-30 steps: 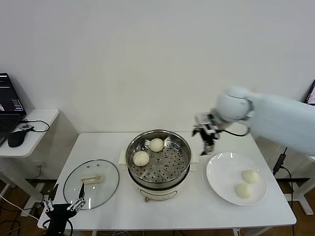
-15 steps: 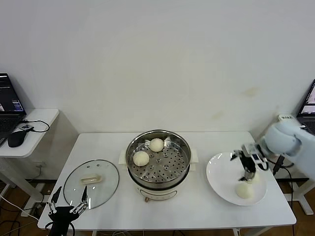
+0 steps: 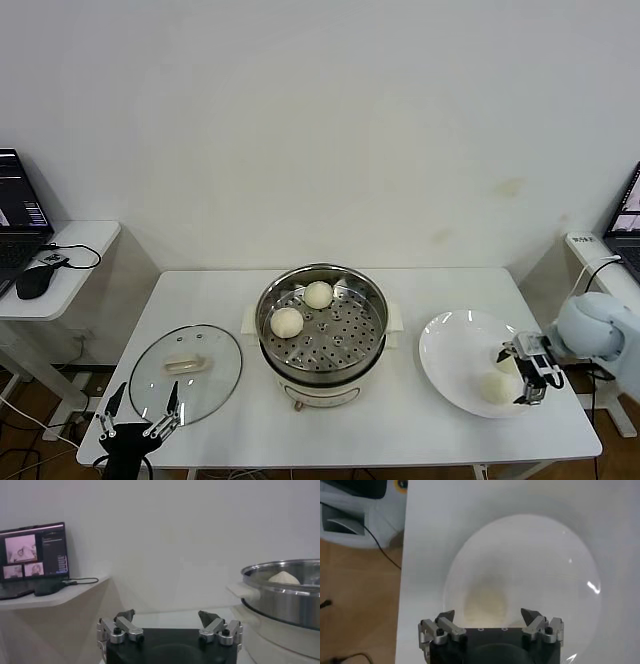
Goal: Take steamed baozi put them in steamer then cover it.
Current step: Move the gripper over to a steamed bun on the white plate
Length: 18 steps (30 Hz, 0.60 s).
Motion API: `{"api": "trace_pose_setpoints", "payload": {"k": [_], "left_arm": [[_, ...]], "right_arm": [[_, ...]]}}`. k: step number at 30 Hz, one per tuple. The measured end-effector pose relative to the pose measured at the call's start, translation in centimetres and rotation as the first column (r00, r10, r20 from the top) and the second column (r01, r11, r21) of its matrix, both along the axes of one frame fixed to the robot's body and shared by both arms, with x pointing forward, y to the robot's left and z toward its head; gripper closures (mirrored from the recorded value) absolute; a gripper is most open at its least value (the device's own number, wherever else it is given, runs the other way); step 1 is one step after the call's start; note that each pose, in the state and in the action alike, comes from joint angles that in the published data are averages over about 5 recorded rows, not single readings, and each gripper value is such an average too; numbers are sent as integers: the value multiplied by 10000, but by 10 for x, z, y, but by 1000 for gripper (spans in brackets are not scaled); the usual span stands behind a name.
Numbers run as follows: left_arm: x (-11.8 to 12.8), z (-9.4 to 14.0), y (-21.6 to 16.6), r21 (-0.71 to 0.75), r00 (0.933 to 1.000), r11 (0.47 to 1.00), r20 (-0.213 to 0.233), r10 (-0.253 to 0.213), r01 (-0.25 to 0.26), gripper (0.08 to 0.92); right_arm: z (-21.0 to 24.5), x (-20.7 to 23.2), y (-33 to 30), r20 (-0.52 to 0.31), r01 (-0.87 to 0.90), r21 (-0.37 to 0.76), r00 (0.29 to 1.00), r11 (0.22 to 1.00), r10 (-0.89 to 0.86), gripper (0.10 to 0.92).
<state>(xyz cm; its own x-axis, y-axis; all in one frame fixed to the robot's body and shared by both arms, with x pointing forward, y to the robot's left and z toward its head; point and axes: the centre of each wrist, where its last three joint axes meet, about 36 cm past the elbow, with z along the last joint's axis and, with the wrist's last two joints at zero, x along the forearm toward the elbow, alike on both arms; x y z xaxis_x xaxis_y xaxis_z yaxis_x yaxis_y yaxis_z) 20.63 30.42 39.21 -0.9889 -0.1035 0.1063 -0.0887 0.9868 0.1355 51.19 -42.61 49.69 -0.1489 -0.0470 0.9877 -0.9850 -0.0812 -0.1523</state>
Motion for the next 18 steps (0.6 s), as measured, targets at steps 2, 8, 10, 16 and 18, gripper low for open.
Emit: {"api": "trace_pose_setpoints", "payload": {"k": [2,8,10,16,18], "left_arm": [[0,0,1,13,10000,10000,-3,21,-21,177],[0,0,2,27,10000,10000,1,58,-58,177],[0,-1,2,22,10000,10000,1,69,-69,177],[1,-2,1,0,10000,10000,-4,80,-80,177],[1,-2,1,0,10000,10000,0,78,-78,177]], "right_arm": [[-6,1,-1,-8,46,-31,10000,10000,-46,199],[-24,4,-4,-43,194,-89,9998,9998,-194,200],[-29,5,-4,-49,253,-85,9997,9996,-253,200],[-40,7,-3,-40,402,-38,9992,9992,-402,212],[-41,9,-2,-8,440,-8,9990,9990,-440,229]]}}
